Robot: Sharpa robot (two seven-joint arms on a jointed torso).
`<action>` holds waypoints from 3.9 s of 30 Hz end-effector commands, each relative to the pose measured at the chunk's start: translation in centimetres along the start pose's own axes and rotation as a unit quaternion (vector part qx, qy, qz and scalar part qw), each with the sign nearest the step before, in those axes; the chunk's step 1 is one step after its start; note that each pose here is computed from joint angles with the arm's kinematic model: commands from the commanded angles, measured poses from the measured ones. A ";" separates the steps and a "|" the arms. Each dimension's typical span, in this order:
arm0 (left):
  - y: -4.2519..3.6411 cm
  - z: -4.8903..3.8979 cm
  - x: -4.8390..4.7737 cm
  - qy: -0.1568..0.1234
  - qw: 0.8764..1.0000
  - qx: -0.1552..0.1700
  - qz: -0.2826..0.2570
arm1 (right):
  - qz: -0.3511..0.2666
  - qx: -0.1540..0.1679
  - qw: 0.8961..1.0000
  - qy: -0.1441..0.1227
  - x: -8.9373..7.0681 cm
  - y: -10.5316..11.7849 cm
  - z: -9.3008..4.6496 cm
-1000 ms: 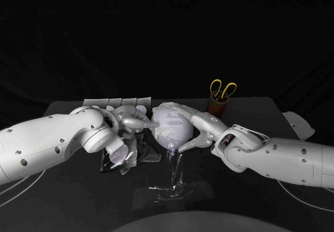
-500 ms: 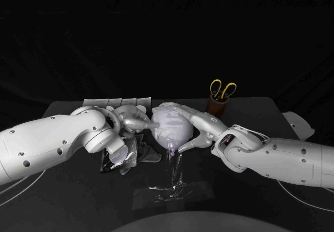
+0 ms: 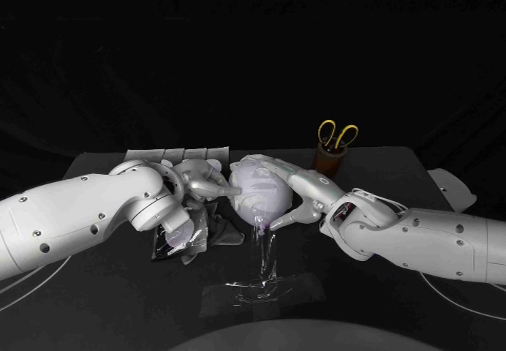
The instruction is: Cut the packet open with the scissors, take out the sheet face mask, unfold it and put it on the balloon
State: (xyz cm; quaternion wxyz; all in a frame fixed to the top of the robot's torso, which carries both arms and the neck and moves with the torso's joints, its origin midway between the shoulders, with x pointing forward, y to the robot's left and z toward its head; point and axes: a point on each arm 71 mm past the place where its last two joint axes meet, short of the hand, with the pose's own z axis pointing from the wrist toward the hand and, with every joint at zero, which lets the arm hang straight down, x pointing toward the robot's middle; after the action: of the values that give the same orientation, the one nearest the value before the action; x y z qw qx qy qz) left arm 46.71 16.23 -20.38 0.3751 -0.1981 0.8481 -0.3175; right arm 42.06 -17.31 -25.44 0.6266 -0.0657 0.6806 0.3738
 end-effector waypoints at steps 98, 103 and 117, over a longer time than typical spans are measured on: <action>0.86 0.57 1.42 0.035 0.994 -0.007 -0.104 | 0.000 0.006 1.000 0.025 0.7 0.0 -0.1; 0.71 0.57 1.46 0.034 0.993 -0.003 -0.114 | 0.000 0.006 1.000 0.025 0.7 0.0 -0.1; 0.54 0.56 1.68 0.040 0.992 -0.002 -0.118 | 0.000 0.006 1.000 0.025 0.7 0.0 -0.1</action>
State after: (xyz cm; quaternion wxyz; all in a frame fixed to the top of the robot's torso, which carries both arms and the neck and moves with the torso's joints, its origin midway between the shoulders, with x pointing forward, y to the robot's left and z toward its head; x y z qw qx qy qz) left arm 46.11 15.90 -22.11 0.3049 -0.2840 0.8385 -0.3511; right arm 42.15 -17.35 -25.51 0.6262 -0.0622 0.6838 0.3693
